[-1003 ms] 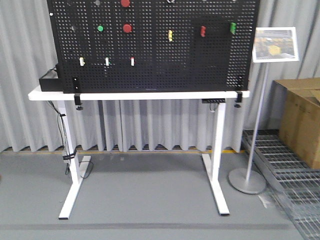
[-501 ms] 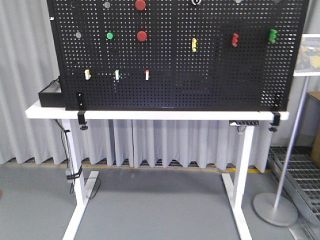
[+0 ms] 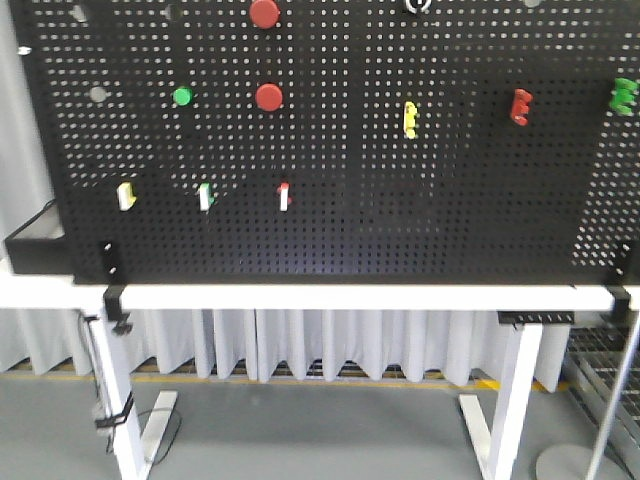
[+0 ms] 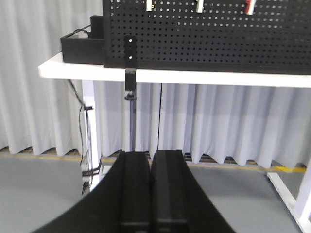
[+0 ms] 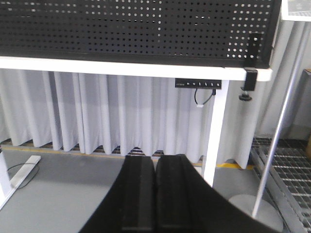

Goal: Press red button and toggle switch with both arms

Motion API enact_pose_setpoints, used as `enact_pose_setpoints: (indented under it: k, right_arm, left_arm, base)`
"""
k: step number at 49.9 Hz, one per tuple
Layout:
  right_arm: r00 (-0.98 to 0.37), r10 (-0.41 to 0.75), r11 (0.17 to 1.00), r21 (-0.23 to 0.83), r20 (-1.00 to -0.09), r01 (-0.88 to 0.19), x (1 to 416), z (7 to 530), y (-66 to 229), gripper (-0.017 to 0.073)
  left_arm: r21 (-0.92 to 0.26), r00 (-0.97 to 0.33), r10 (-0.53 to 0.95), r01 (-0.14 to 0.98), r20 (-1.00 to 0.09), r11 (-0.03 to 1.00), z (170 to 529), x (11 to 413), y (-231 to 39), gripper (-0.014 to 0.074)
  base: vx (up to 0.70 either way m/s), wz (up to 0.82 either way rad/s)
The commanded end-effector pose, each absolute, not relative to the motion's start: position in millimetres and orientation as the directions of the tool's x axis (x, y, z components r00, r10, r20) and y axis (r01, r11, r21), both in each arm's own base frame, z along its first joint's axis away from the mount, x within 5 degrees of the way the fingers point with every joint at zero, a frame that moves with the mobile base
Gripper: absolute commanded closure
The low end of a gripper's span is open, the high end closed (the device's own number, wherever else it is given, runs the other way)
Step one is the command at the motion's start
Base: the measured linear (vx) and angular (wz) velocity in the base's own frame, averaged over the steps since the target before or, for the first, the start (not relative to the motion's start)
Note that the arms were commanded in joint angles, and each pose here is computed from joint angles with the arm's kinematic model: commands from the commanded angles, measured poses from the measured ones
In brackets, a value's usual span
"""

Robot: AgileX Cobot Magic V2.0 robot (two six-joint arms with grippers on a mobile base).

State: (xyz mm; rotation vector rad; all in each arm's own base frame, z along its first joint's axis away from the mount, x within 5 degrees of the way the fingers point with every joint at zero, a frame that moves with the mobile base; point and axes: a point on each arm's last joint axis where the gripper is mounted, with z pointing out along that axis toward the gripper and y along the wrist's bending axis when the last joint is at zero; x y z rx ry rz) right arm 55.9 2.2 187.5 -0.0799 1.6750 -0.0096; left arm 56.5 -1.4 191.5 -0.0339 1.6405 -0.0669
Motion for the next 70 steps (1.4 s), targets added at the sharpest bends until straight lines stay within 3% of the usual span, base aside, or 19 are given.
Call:
enact_pose_setpoints:
  k: [1, 40, 70]
  right_arm:
    - [-0.023, -0.064, 0.997, -0.063, -0.998, -0.036, 56.2, 191.6, 1.9, 0.0562]
    - [-0.023, -0.064, 0.997, -0.063, -0.998, -0.036, 56.2, 191.6, 1.9, 0.0562]
    - [-0.023, -0.064, 0.997, -0.063, -0.998, -0.036, 56.2, 191.6, 1.9, 0.0562]
  left_arm:
    - [-0.075, -0.005, -0.075, 0.025, -0.997, 0.997, 188.5, 56.8, -1.5, 0.0591]
    - [-0.075, -0.005, -0.075, 0.025, -0.997, 0.997, 188.5, 56.8, -1.5, 0.0591]
    - [-0.075, -0.005, -0.075, 0.025, -0.997, 0.997, 188.5, 56.8, -1.5, 0.0591]
  base:
    - [0.47, -0.03]
    - [0.41, 0.01]
    - [0.16, -0.01]
